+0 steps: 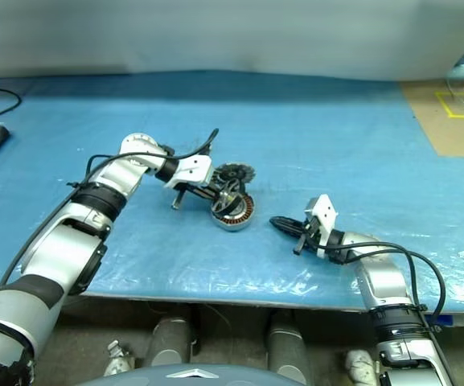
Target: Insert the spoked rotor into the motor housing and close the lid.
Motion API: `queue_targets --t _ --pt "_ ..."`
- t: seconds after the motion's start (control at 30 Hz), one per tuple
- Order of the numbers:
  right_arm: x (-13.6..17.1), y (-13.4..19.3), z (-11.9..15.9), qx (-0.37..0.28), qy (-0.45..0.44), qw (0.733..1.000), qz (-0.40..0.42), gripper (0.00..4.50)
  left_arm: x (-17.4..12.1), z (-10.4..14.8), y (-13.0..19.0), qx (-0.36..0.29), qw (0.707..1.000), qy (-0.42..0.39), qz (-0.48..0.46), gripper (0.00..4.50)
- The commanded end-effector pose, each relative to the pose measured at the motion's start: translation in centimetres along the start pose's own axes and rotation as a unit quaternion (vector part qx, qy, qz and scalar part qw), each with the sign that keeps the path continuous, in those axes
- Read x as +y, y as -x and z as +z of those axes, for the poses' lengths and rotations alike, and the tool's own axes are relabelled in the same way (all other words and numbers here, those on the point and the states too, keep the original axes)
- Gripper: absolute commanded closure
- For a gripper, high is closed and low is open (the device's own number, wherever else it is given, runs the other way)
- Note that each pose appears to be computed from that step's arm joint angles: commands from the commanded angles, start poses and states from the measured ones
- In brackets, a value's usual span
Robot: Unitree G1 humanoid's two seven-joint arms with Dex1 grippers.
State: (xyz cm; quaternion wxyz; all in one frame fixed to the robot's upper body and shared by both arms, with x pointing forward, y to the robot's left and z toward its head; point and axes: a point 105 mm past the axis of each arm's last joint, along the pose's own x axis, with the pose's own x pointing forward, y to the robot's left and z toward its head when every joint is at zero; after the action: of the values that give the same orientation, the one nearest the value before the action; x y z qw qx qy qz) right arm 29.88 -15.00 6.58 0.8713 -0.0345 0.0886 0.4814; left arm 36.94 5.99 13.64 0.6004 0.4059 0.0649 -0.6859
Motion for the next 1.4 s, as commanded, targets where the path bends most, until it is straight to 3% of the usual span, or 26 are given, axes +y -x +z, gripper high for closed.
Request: queue_targets --t 0.03,0.17,0.3,0.67,1.07,1.4 --pt "0.3 -0.1 1.1 -0.015 0.022 1.0 0.005 4.5 1.1 0.8 0.8 0.003 1.0 -0.023 0.021 3.42" --pt "0.3 -0.1 1.0 -0.014 0.021 1.0 0.003 4.5 1.2 0.8 1.0 0.002 0.999 -0.03 0.027 2.06" --pt "0.2 -0.1 0.9 -0.012 0.022 1.0 0.001 4.5 1.3 0.9 1.3 -0.006 0.999 -0.027 0.032 2.06" --pt "-0.2 0.0 0.6 -0.007 0.023 1.0 0.0 4.5 1.1 3.5 4.2 -0.121 0.991 0.02 0.051 2.06" --pt "0.1 0.0 1.2 -0.01 0.032 0.999 0.006 4.5 -2.6 0.3 5.6 -0.118 0.987 0.09 0.059 2.06" --pt "0.2 0.0 2.6 -0.014 0.044 0.999 0.009 4.5 -4.0 -1.0 6.1 -0.121 0.981 0.124 0.085 2.06"
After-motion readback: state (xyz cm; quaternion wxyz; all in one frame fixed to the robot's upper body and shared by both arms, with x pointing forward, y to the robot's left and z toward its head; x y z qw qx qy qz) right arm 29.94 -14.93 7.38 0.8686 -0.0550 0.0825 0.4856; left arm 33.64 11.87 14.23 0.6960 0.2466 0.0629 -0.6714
